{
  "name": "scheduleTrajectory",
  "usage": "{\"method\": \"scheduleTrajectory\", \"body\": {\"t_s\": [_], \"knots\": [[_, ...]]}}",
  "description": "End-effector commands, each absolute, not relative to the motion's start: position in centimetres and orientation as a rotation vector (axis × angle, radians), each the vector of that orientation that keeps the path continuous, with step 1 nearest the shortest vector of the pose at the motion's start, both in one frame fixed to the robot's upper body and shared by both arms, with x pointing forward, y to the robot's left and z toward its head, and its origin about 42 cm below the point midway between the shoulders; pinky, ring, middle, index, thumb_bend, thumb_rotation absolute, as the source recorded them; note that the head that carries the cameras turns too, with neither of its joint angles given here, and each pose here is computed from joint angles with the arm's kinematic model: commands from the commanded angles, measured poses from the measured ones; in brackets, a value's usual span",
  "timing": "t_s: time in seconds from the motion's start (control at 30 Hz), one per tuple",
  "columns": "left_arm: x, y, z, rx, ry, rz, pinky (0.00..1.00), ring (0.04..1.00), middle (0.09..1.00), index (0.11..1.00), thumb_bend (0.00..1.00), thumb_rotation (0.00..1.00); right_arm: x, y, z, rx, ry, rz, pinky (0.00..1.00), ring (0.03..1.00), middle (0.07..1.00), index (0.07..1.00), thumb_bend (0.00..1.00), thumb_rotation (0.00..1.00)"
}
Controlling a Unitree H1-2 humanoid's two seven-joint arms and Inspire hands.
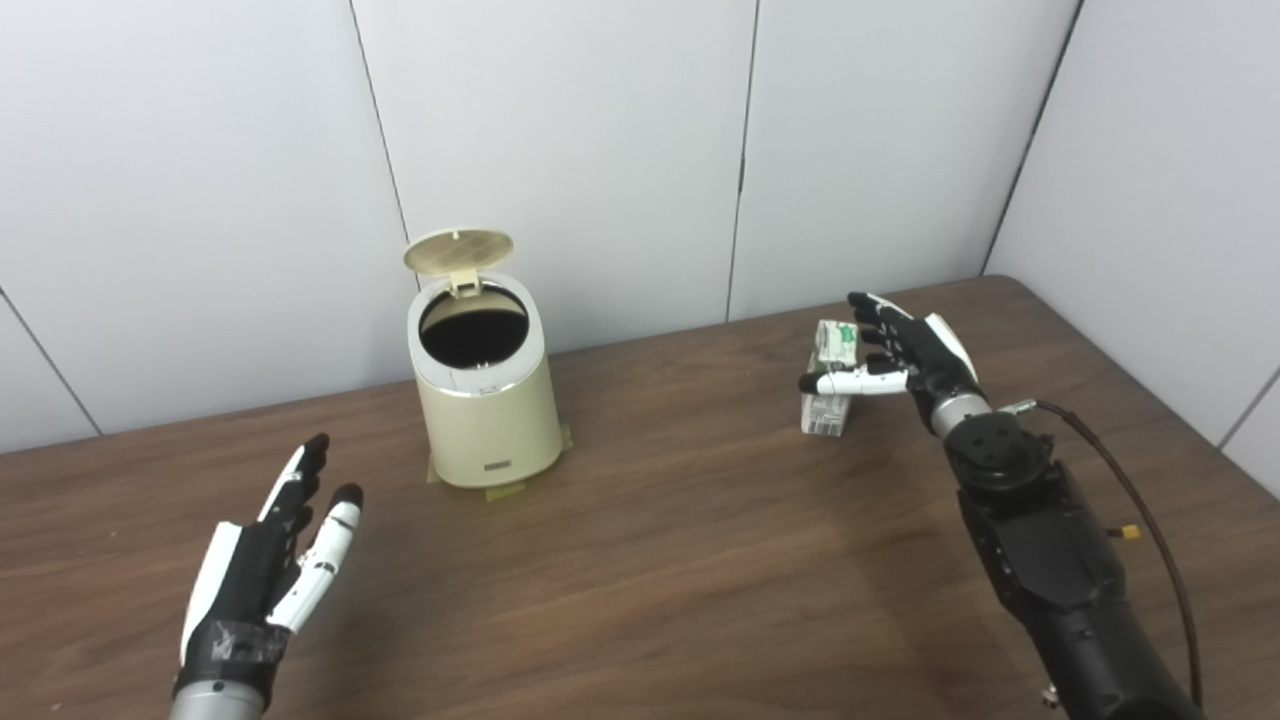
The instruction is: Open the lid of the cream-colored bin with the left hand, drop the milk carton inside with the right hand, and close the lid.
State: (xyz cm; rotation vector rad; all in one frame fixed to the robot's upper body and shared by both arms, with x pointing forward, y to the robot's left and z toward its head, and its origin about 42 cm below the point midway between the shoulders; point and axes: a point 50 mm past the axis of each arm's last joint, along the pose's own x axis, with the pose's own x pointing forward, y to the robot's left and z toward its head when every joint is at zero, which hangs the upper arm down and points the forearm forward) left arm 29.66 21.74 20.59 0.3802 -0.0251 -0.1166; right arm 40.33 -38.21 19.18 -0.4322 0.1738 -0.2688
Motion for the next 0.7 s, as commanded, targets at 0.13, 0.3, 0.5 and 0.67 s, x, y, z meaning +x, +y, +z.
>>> {"method": "scheduleTrajectory", "body": {"t_s": [0.13,0.3,0.5,0.67], "knots": [[29.80,21.67,22.50,0.400,-0.091,-0.119,1.00,1.000,0.998,0.986,0.27,0.69,41.12,-38.55,21.96,-0.462,0.036,-0.297,0.86,0.914,0.909,0.859,0.99,0.13],[29.85,21.71,22.55,0.403,-0.090,-0.122,1.00,1.000,0.999,0.983,0.26,0.67,41.00,-38.56,21.70,-0.514,0.004,-0.312,0.79,0.858,0.851,0.795,0.98,0.11],[29.93,21.70,22.55,0.400,-0.085,-0.117,1.00,1.000,0.992,0.976,0.26,0.64,40.81,-38.32,21.52,-0.636,-0.039,-0.379,0.54,0.595,0.649,0.655,0.95,0.03],[30.07,21.64,22.50,0.398,-0.089,-0.105,1.00,0.999,0.975,0.975,0.24,0.58,40.66,-38.02,21.54,-0.689,-0.093,-0.394,0.44,0.439,0.497,0.488,0.53,0.00]]}}
